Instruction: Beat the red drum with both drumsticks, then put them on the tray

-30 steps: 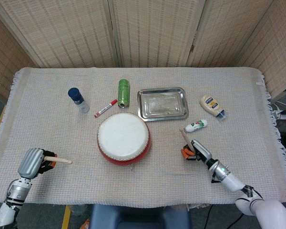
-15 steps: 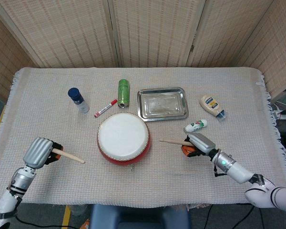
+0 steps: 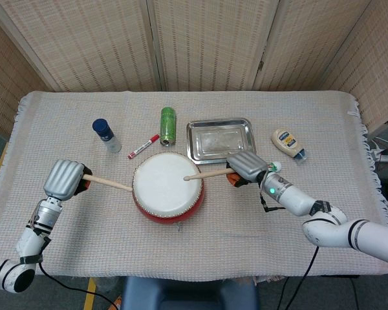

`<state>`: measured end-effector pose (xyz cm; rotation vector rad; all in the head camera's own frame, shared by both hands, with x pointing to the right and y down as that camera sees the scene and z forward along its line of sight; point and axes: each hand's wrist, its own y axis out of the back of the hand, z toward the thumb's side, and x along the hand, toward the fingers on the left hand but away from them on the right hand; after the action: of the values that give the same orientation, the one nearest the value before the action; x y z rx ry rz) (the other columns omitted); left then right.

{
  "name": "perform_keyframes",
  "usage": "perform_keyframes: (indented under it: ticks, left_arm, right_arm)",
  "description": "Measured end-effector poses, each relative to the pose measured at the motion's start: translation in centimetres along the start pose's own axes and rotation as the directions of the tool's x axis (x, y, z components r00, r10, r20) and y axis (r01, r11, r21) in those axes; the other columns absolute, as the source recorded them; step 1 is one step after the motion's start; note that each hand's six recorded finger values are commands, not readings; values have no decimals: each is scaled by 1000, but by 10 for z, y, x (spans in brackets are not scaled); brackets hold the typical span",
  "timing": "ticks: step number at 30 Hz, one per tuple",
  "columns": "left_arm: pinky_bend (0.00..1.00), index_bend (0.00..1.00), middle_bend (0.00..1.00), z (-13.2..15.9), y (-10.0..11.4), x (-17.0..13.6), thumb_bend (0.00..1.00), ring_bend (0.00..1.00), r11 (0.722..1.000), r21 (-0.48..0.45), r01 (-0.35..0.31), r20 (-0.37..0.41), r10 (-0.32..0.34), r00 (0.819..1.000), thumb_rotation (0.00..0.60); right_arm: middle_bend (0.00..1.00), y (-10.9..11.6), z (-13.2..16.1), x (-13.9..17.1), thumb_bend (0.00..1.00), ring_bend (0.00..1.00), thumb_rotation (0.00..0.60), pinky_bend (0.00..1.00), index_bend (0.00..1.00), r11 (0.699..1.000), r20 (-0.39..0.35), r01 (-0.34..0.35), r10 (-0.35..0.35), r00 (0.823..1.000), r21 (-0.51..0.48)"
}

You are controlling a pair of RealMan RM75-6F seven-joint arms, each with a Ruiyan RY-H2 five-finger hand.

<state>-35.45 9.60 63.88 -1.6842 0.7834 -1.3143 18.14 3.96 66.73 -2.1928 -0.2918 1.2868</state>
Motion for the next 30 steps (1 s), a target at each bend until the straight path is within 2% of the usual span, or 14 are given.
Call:
perform_keyframes:
  ticks: [5, 10, 15, 18, 22, 26, 30]
  left_arm:
    - [1000, 1000, 1000, 7, 3, 8, 621, 1000, 1000, 30, 2, -19, -1, 1000, 600]
    - [1000, 1000, 1000, 18, -1, 15, 621, 1000, 998, 55, 9, -17, -9, 1000, 600]
    - [1000, 1000, 1000, 34, -17, 22, 621, 1000, 997, 68, 30, -18, -29, 999, 600]
    - [1000, 1000, 1000, 44, -29, 28, 619, 1000, 995, 91, 48, -22, -46, 999, 600]
    - [1000, 1000, 1000, 55, -46, 33, 620, 1000, 986, 152, 70, -21, -68, 997, 600]
    - [1000, 1000, 1000, 57, -54, 36, 622, 1000, 970, 227, 86, -32, -81, 996, 600]
    - [1000, 1000, 1000, 52, -39, 34, 620, 1000, 980, 194, 45, -54, -35, 998, 600]
  right_arm:
    - [1000, -8, 7, -27, 817, 1000, 600, 1000, 1000, 988, 37, -69, 64, 997, 140]
    - [1000, -15, 13, -42, 817, 1000, 600, 1000, 1000, 974, 84, -116, 101, 991, 195]
    - [1000, -2, 33, -38, 817, 1000, 600, 1000, 1000, 988, 65, -50, 41, 997, 147]
    - [1000, 14, 48, -27, 817, 1000, 600, 1000, 1000, 996, 26, 8, -10, 1000, 94]
    - [1000, 37, 50, -11, 817, 1000, 600, 1000, 1000, 996, 3, 75, -75, 997, 53]
    - [1000, 32, 43, -9, 817, 1000, 600, 1000, 1000, 996, 14, 58, -59, 998, 63]
    - [1000, 20, 32, -14, 817, 1000, 600, 1000, 1000, 995, 43, 19, -24, 999, 102]
